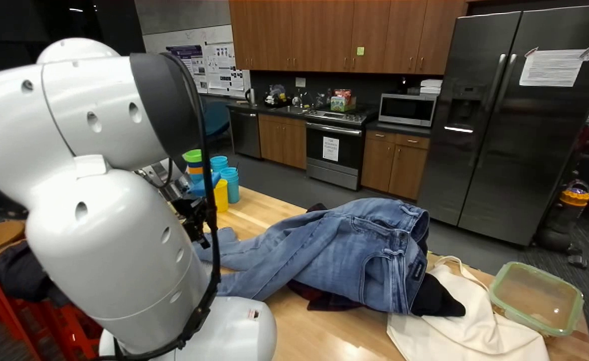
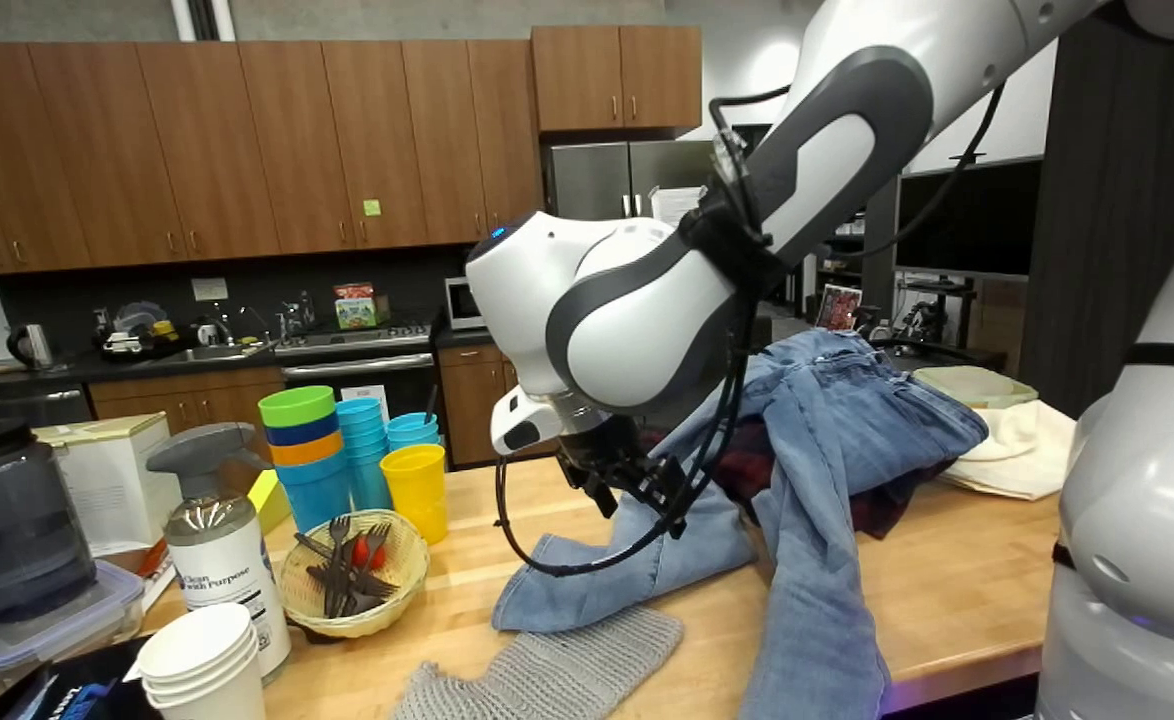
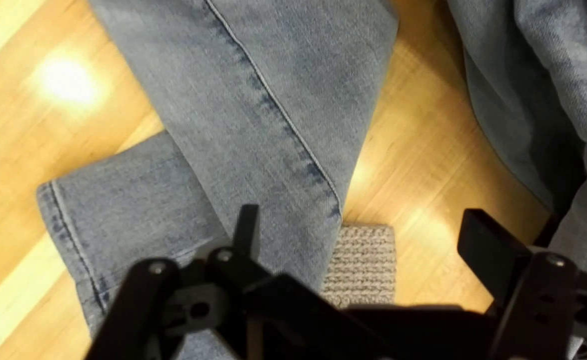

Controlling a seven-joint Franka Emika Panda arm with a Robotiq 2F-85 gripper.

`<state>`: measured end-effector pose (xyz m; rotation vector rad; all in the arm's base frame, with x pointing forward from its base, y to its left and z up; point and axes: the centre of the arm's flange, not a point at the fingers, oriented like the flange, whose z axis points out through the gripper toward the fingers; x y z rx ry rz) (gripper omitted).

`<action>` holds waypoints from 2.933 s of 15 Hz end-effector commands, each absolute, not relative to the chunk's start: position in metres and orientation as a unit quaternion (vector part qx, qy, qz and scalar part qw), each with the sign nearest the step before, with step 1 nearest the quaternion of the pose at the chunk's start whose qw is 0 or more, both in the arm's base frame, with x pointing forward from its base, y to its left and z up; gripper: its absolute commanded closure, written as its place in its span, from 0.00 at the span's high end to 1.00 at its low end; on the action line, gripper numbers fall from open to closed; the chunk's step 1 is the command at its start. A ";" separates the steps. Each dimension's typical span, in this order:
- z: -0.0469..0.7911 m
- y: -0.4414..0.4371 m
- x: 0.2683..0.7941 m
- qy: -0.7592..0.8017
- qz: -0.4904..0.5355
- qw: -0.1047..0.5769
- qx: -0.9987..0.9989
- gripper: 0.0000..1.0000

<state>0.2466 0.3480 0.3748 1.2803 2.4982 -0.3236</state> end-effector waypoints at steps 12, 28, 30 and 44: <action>0.316 0.383 0.270 0.900 -0.141 0.154 0.382 1.00; 0.299 0.340 0.292 0.880 -0.138 0.070 0.448 1.00; 0.298 0.336 0.295 0.877 -0.136 0.069 0.456 0.87; 0.337 0.362 0.297 0.872 -0.123 0.086 0.467 0.01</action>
